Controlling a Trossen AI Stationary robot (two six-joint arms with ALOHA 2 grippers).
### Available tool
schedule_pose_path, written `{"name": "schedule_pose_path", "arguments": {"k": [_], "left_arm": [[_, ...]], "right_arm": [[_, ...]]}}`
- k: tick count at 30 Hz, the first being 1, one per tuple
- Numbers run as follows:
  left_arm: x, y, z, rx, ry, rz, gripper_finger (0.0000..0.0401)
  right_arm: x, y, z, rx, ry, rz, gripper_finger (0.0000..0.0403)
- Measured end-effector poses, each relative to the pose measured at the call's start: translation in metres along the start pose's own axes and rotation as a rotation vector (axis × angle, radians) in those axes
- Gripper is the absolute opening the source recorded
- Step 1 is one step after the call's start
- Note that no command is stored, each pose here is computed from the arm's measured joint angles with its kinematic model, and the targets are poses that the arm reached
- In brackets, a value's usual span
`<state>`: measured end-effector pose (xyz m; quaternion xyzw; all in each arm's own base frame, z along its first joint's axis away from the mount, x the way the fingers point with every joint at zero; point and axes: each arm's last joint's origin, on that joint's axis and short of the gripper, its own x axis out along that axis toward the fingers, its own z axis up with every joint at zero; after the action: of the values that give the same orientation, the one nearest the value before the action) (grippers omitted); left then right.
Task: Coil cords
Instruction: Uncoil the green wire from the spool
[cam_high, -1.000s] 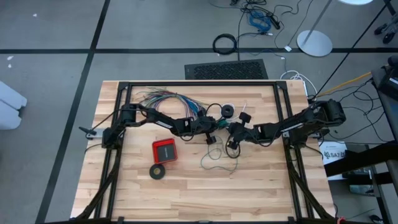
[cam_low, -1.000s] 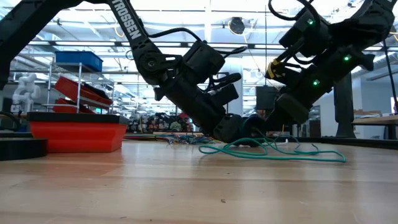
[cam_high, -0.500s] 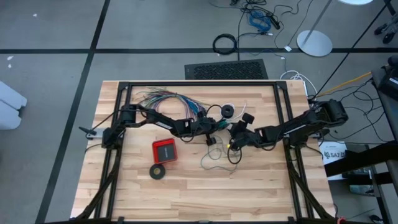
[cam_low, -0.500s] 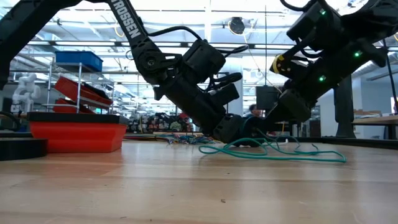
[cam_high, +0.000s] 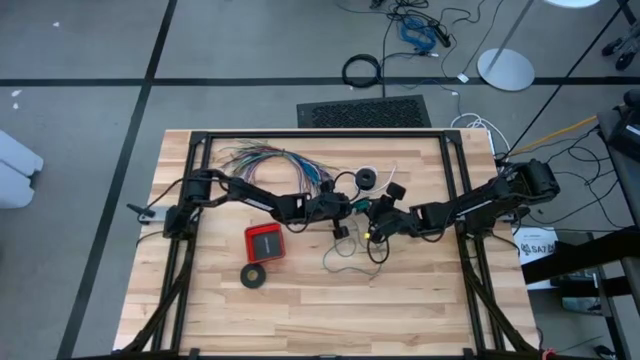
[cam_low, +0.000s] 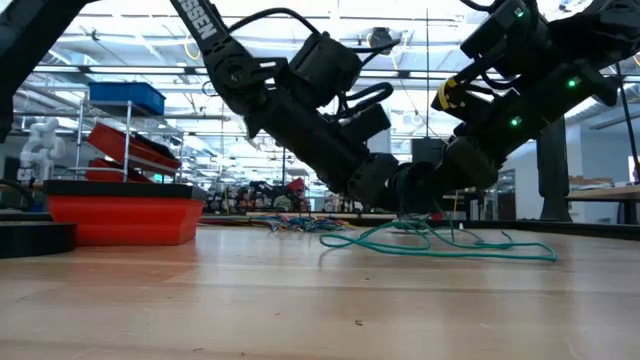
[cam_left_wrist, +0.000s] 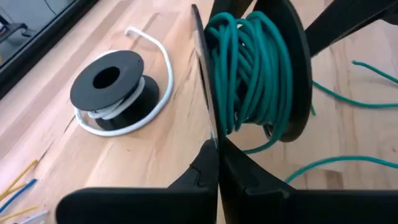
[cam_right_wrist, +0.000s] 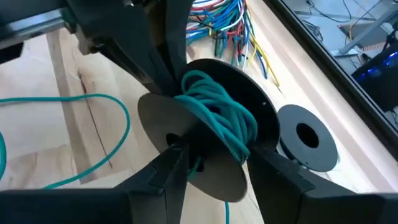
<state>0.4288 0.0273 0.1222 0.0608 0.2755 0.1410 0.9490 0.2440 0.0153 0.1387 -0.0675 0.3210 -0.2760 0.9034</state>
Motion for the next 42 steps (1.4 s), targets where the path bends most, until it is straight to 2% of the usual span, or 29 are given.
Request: {"name": "schedule_pose_path", "arguments": {"k": [9, 15, 42], "left_arm": [[-0.003, -0.009, 0.001, 0.015, -0.002, -0.017, 0.0002], [-0.004, -0.012, 0.001, 0.036, -0.007, 0.003, 0.0017], [-0.004, -0.01, 0.007, -0.002, -0.044, 0.044, 0.0019]], "right_arm": [[0.0, 0.002, 0.002, 0.005, -0.015, 0.032, 0.0151], [0.0, 0.002, 0.001, 0.005, -0.012, 0.05, 0.0143], [-0.002, 0.005, 0.002, 0.005, -0.014, 0.089, 0.0132]]}}
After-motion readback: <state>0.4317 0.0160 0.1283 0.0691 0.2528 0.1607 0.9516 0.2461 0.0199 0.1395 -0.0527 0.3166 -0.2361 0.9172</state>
